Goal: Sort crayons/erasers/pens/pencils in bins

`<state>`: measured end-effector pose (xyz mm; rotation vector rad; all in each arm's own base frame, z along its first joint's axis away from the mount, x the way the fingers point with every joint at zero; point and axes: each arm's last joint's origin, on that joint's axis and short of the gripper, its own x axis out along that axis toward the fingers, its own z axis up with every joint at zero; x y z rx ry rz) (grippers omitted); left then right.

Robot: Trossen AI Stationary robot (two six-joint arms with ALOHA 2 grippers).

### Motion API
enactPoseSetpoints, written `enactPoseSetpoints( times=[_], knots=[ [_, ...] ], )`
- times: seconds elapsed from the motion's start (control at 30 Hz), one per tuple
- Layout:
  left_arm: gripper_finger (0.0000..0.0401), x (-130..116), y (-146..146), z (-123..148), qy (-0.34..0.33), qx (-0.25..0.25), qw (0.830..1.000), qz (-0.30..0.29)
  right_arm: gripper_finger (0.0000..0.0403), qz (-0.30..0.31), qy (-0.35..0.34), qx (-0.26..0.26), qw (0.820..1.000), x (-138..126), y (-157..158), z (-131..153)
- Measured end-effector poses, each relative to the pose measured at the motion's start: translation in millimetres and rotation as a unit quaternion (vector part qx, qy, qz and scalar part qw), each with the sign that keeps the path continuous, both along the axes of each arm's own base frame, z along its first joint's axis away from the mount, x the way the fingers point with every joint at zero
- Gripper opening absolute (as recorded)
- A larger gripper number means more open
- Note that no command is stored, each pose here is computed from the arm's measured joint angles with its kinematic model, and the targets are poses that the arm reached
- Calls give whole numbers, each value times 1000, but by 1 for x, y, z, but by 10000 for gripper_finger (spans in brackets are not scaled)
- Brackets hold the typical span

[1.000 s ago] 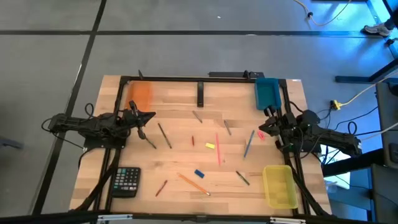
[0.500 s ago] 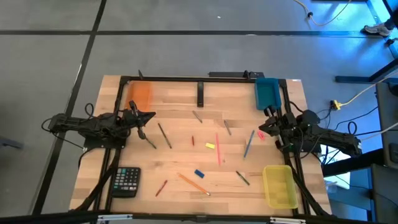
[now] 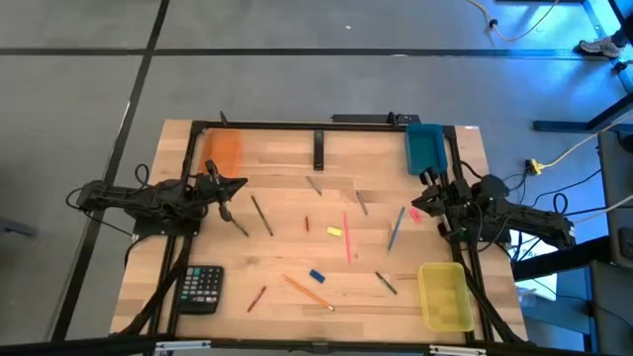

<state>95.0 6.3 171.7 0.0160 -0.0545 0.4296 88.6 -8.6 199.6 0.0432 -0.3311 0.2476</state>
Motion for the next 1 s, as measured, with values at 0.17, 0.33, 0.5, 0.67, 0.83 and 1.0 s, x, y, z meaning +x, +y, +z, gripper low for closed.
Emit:
enactPoseSetpoints(
  times=[0.17,0.33,0.5,0.67,0.83,1.0],
  knots=[
    [0,0,0,0,0,0,1000,0,28,0,0,0,1000,0,0,0],
    [0,0,0,0,0,0,1000,0,28,0,0,0,1000,0,0,0],
    [0,0,0,0,0,0,1000,0,28,0,0,0,1000,0,0,0],
    [0,0,0,0,0,0,1000,0,28,0,0,0,1000,0,0,0],
    [0,0,0,0,0,0,1000,0,28,0,0,0,1000,0,0,0],
    [0,0,0,0,0,0,1000,0,28,0,-4,-2,1000,0,0,1]
  ],
)
